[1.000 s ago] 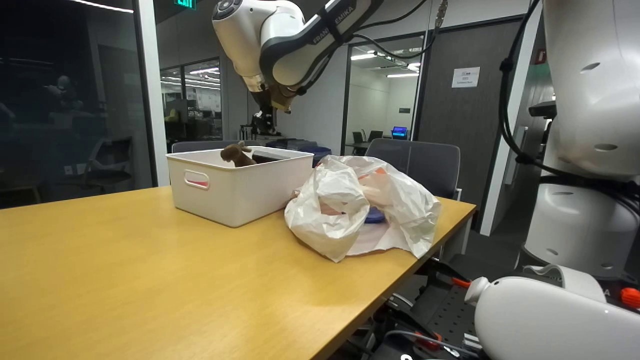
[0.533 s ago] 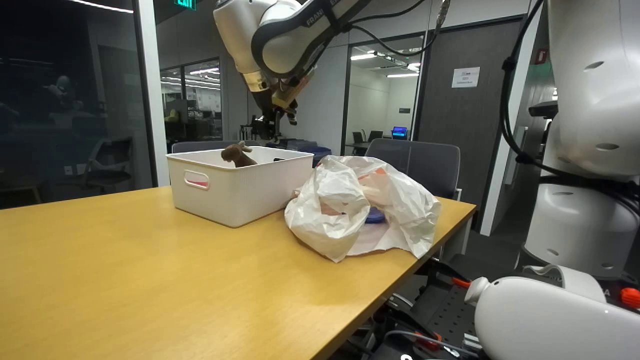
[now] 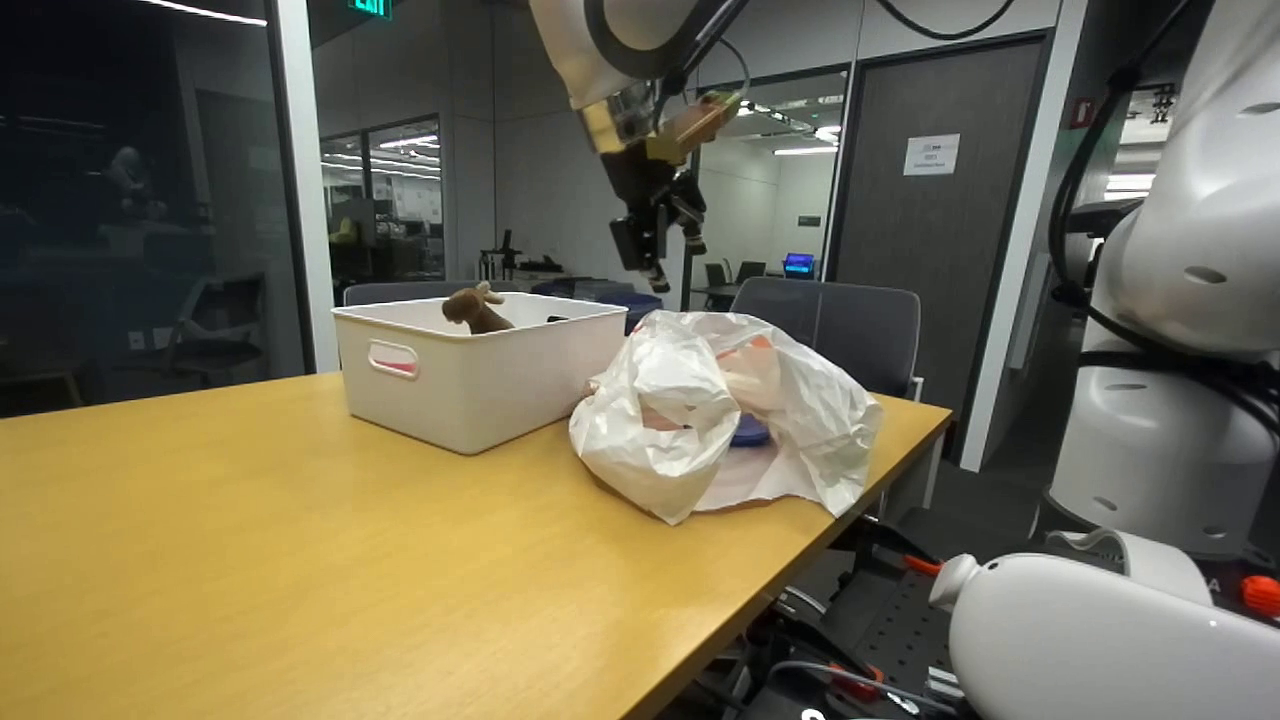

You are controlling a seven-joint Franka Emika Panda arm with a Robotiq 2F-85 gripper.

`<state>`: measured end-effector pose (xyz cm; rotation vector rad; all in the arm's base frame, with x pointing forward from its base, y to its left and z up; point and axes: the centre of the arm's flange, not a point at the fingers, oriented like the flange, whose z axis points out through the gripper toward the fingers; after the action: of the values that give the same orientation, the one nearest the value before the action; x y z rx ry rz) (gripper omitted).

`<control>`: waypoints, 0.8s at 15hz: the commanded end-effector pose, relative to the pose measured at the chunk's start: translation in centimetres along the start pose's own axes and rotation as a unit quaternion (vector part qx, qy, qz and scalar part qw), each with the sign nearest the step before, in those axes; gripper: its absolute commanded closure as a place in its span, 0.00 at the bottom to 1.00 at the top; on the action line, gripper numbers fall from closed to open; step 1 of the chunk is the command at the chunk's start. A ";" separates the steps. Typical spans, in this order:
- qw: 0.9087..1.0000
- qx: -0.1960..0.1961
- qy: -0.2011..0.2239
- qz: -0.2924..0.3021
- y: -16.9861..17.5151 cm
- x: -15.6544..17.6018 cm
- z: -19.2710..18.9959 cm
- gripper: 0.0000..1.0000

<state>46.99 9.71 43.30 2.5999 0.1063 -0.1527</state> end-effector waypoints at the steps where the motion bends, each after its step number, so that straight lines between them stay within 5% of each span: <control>1: 0.994 0.068 -0.062 -0.052 2.8 -6.9 3.4 0.00; 5: 0.976 0.144 -0.100 -0.132 1.5 -7.8 8.3 0.00; 10: 0.941 0.245 -0.101 -0.212 -0.6 -6.0 12.8 0.00; 12: 0.939 0.258 -0.103 -0.205 -0.9 -4.9 14.5 0.00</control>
<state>39.19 3.68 33.29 2.9583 0.5721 -0.6634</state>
